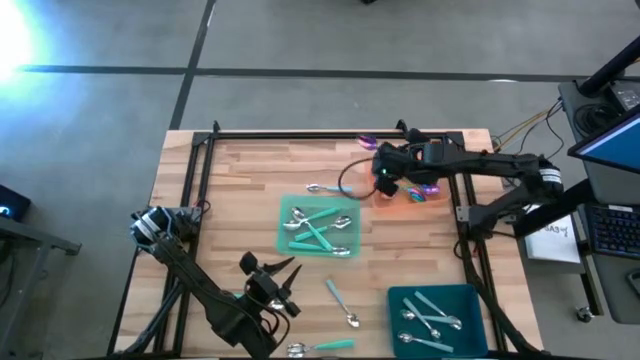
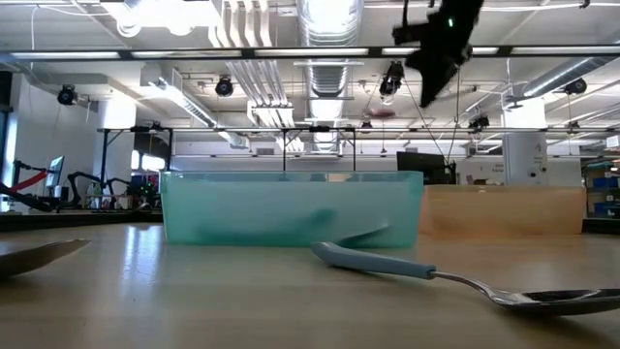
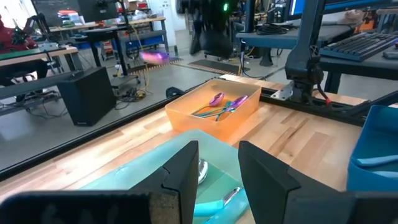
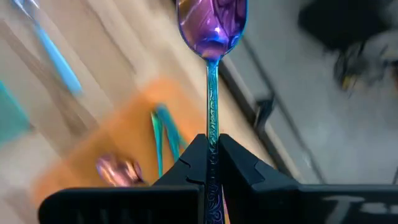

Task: Sort silverware by color (type)
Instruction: Put the violet spoon into the orange bin, then put the green spoon into the green bin

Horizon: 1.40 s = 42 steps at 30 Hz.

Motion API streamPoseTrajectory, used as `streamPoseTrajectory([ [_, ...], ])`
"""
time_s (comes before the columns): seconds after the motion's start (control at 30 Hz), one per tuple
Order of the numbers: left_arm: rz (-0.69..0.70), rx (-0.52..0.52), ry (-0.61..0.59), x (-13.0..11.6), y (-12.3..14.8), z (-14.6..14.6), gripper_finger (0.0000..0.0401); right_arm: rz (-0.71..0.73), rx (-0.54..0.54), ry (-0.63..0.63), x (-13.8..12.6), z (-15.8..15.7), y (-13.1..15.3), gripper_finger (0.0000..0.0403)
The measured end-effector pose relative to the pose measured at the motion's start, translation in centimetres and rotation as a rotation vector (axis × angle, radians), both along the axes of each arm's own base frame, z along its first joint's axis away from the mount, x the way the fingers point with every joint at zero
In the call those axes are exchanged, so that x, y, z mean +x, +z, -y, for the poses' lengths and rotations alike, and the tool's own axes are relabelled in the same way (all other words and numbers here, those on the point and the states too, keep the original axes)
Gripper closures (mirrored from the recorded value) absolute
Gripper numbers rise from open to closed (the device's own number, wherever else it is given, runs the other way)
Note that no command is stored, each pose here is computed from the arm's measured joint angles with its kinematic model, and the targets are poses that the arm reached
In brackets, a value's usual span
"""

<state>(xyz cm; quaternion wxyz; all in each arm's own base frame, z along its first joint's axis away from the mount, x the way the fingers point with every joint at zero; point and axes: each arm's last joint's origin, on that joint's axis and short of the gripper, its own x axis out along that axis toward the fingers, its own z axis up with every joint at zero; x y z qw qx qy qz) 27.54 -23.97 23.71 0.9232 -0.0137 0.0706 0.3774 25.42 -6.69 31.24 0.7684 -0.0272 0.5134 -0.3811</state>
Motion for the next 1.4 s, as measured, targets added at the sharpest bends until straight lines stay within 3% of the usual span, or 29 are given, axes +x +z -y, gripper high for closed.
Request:
streamPoseTrajectory([
  [0.27,0.001,-0.002,0.002,0.0,0.0,-0.1,0.0301,-0.152,0.207,-0.105,-2.9,2.6,-6.0,0.039],
  [0.5,-0.049,-0.049,0.016,0.1,0.4,-0.6,0.0301,-0.264,0.266,-0.138,-4.7,2.9,-9.4,0.0375],
  [0.73,-0.131,-0.103,0.056,0.7,0.2,-1.8,0.0301,-0.264,0.264,-0.133,-4.8,2.9,-9.7,0.0317],
  [0.93,-0.217,-0.157,0.087,0.9,0.2,-2.7,0.0301,-0.187,0.244,-0.122,-3.9,3.0,-7.8,0.0313],
  [1.1,-0.404,-0.296,0.104,0.5,-0.3,-2.8,0.0301,-0.112,0.218,-0.058,-2.6,2.2,-5.5,0.0323],
  [1.3,-0.899,-0.597,0.002,-0.5,-1.3,-1.8,0.0301,-0.079,0.203,0.016,-1.6,0.8,-4.5,0.0328],
  [1.4,-1.082,-0.658,-0.11,-0.9,-1.6,-1.3,0.0301,-0.077,0.2,0.046,-1.4,0.1,-4.5,0.0323],
])
